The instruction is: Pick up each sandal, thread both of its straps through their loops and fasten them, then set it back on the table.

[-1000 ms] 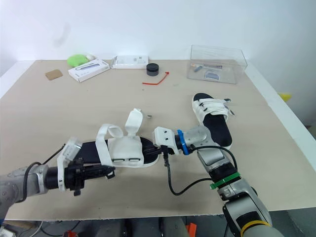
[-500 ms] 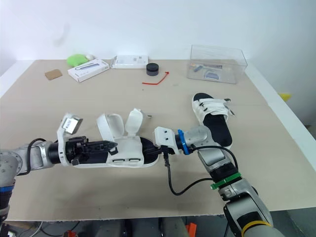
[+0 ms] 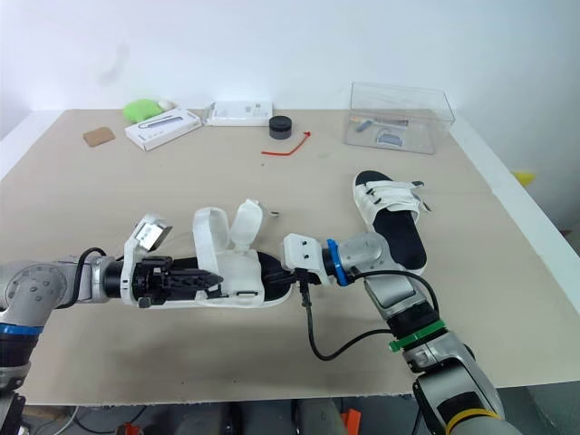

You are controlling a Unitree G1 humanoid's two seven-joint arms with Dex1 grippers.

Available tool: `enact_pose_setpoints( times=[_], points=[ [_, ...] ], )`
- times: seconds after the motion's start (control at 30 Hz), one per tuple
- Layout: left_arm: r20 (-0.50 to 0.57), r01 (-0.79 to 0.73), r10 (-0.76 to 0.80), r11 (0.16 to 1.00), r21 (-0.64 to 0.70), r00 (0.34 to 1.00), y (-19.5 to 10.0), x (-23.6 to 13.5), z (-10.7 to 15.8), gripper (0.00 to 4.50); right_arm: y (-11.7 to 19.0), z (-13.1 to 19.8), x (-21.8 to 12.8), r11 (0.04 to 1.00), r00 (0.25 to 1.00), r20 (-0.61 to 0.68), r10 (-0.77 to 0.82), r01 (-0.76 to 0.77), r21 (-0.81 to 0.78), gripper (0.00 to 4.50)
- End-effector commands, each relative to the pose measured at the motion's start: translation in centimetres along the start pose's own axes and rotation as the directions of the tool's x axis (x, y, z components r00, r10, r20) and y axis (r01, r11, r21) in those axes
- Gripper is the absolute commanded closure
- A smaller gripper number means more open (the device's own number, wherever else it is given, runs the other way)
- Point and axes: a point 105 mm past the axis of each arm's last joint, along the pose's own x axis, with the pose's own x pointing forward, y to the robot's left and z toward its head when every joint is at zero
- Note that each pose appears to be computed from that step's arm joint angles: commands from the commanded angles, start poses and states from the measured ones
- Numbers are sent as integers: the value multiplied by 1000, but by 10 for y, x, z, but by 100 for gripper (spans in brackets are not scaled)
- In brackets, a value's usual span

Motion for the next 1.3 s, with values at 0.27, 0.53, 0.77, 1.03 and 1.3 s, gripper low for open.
enact_pose_setpoints(
  times=[0.27, 0.53, 0.77, 1.03, 1.3],
  points=[
    [12, -31, 30, 997, 69, 999, 7, -2, 14, 445, 1, -3, -3, 1000, 1000, -21, -8, 8, -4, 450],
    [-25, 33, -31, 996, 84, 999, -5, 4, 12, 445, 1, -4, -4, 1000, 1000, -23, -6, 6, -4, 450],
    [-58, 81, -77, 993, 86, 995, -14, 9, 13, 445, 2, -4, -3, 1000, 1000, -24, -7, 7, -5, 450],
    [-72, 62, -57, 995, 77, 996, -7, 8, 9, 445, 0, -4, -5, 1000, 1000, -29, -11, 11, -6, 450],
    [-4, 20, -20, 995, 99, 1000, 2, 1, 28, 445, 0, -5, -6, 1000, 999, -34, -10, 9, -5, 450]
  ],
)
